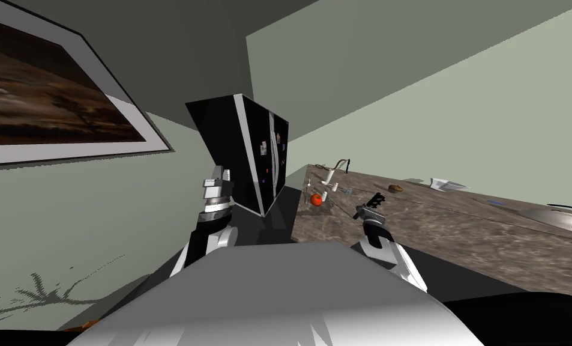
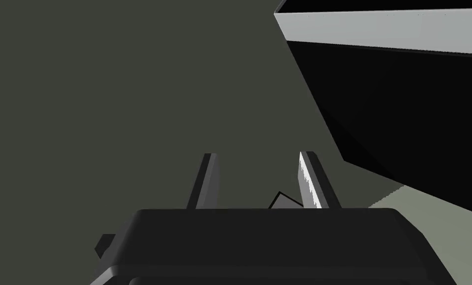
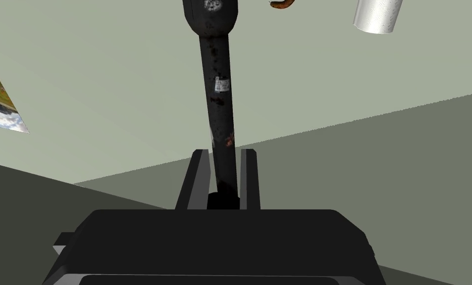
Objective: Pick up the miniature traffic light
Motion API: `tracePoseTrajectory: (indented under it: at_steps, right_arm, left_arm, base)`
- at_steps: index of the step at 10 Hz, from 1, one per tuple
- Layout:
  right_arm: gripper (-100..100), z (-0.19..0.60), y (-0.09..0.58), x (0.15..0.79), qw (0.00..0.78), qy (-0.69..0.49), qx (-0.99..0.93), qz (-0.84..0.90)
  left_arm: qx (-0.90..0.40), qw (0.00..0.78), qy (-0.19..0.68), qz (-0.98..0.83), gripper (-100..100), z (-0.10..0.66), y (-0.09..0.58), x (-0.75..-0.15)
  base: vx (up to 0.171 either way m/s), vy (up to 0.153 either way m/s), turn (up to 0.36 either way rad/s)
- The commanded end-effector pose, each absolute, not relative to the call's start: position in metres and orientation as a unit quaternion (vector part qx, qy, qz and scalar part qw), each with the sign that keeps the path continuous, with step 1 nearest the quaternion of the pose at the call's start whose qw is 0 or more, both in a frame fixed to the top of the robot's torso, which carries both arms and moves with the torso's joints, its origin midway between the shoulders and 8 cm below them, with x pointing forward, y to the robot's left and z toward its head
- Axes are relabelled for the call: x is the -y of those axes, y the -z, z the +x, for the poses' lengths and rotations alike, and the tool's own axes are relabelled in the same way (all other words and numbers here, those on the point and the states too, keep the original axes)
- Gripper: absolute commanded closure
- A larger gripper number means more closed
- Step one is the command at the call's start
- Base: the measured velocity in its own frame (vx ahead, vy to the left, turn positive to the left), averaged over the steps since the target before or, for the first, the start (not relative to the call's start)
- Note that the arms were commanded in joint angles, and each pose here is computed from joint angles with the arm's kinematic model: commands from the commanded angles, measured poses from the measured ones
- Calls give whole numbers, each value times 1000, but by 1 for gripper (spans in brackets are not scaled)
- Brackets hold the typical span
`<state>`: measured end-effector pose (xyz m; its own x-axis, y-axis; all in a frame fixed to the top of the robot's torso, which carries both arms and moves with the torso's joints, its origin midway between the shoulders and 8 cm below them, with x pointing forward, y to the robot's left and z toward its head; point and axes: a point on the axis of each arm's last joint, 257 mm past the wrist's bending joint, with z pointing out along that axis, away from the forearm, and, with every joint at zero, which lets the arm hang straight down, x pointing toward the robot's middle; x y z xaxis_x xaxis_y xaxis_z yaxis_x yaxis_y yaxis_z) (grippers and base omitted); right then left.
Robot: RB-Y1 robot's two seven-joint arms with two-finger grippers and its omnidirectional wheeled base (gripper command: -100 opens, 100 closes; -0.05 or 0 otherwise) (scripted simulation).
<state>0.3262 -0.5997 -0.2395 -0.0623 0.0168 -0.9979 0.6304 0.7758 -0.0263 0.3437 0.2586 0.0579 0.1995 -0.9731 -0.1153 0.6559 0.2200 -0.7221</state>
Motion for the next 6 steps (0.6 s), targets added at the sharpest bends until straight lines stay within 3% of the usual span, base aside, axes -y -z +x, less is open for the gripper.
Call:
tracePoseTrajectory:
  at_steps: [1,3,5,6]
  right_arm:
    - [100,325,223,598,653,243,-680,227]
    - [100,295,223,598,644,254,-681,241]
    - [100,298,217,597,648,252,-678,238]
    - [0,298,215,597,649,253,-677,238]
  left_arm:
    - [-291,725,562,-273,0,344,-58,-259]
    - [-291,725,562,-273,0,344,-58,-259]
    - [-291,725,562,-273,0,344,-58,-259]
    - [-291,725,562,-273,0,344,-58,-259]
  base:
    - [8,-6,-22]
    - [34,-33,131]
    - [18,-13,-17]
    - [0,0,0]
